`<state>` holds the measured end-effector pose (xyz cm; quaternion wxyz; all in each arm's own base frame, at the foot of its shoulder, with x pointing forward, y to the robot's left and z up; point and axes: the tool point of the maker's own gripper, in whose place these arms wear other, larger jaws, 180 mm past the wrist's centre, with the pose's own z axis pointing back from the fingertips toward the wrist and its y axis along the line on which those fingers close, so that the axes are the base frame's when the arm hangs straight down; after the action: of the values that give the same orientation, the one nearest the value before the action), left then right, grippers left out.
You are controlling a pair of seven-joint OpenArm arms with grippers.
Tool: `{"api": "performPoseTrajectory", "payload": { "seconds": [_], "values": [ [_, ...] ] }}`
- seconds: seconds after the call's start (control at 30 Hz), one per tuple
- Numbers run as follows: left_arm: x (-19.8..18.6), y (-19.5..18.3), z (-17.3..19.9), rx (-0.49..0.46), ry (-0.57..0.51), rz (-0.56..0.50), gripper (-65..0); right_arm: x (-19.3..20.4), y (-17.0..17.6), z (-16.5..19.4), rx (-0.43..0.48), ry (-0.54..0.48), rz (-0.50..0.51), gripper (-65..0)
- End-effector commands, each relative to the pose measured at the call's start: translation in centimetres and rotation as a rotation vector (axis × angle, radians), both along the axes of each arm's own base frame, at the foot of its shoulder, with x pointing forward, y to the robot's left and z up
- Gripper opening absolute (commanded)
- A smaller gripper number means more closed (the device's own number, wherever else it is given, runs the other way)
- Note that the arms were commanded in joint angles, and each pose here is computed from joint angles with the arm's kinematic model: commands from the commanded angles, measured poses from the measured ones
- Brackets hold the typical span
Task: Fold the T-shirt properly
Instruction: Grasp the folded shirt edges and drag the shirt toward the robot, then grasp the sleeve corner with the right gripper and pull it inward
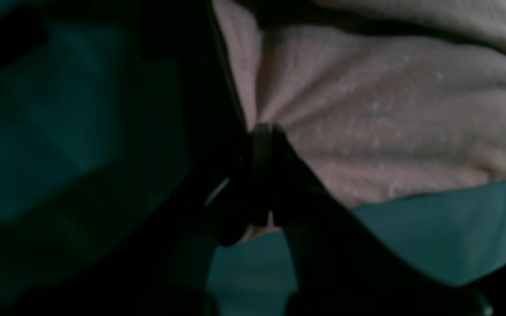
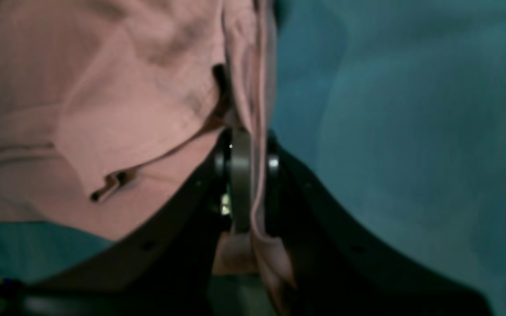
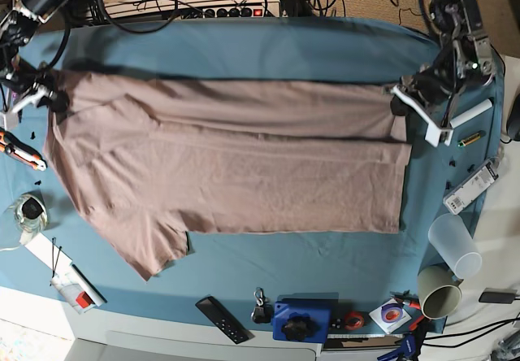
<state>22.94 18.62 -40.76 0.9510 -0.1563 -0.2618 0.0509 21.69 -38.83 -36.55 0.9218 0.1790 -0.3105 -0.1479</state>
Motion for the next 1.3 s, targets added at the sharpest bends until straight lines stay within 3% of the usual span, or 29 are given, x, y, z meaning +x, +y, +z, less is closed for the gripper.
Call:
{"api": "performPoseTrajectory", "payload": {
  "seconds": [0.0,0.43,0.87,0.97,1.03,1.27],
  "values": [
    [-2.2,1.6,-1.0,0.075,0.095,0.000,-65.0,0.4,-1.3,1.7,-0.047,-0.035,0.000,-65.0],
    [-7.3,1.3,0.6,0.104,0.104,-0.061,-65.0,-3.8,-0.4,1.6,-0.081,0.018,0.056,-65.0],
    [-7.1,2.7,1.2,0.118,0.083,-0.020,-65.0,-5.4,0.2,1.2,-0.043,0.032,0.061,-65.0],
    [-7.1,2.7,1.2,0.119,0.083,-0.019,-48.4,-5.4,0.2,1.2,-0.044,0.031,0.061,-53.9],
    [-7.0,2.6,1.4,0.123,0.075,-0.022,-40.0,-5.4,0.0,1.3,-0.049,0.031,0.063,-50.2],
    [-5.5,2.9,4.2,0.220,-0.016,-0.049,-38.3,-3.8,-1.4,4.5,-0.078,-0.070,0.044,-50.3]
  ]
}}
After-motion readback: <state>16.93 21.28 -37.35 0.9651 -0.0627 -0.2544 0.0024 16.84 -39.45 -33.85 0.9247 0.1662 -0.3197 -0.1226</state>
